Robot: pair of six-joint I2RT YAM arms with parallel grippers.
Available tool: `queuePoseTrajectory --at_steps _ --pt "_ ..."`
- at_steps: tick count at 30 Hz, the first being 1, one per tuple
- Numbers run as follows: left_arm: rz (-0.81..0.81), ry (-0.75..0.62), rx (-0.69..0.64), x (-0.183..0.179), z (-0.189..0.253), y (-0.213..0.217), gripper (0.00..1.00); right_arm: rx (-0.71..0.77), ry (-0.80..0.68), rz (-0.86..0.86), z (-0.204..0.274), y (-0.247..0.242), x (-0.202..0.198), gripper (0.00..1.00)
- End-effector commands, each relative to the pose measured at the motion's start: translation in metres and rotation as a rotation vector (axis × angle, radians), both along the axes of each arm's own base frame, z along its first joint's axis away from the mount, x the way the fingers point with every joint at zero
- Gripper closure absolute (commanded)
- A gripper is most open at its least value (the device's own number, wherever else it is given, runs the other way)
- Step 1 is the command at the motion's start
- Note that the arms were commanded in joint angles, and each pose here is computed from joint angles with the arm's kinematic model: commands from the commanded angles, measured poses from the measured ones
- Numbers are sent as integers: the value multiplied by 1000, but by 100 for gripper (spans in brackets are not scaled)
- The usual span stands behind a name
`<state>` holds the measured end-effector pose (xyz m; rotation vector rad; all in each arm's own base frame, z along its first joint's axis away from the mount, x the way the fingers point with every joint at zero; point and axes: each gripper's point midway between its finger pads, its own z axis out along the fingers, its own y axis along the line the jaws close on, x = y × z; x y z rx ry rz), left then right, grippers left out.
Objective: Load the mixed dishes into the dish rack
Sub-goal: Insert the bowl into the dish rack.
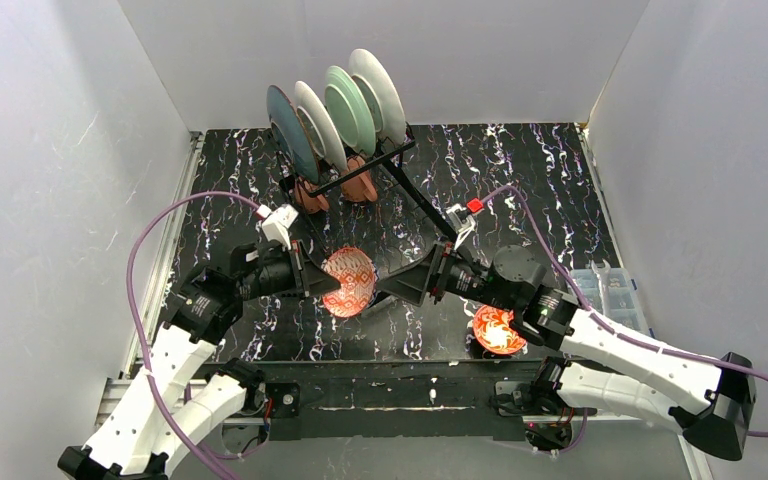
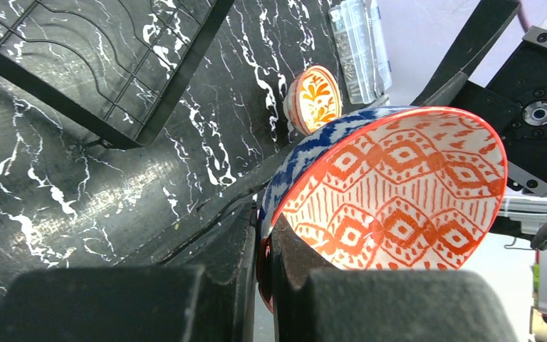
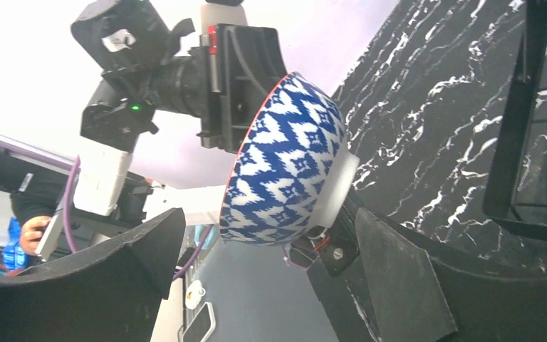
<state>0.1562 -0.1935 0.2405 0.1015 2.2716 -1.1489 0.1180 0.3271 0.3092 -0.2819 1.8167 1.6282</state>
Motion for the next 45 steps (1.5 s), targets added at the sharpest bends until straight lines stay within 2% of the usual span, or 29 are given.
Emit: queuePoseTrajectory --at_steps 1,15,36,45 --pt "-62 -19 -100 -4 19 -10 100 125 -43 19 29 -2 -5 2" --pt "-71 -24 -194 0 31 -13 100 225 41 44 27 4 -6 2" --pt "-66 -28 -204 3 29 -13 100 292 42 89 36 11 -10 1" --pt "-32 -47 -160 8 24 -8 100 295 55 93 36 14 -10 2"
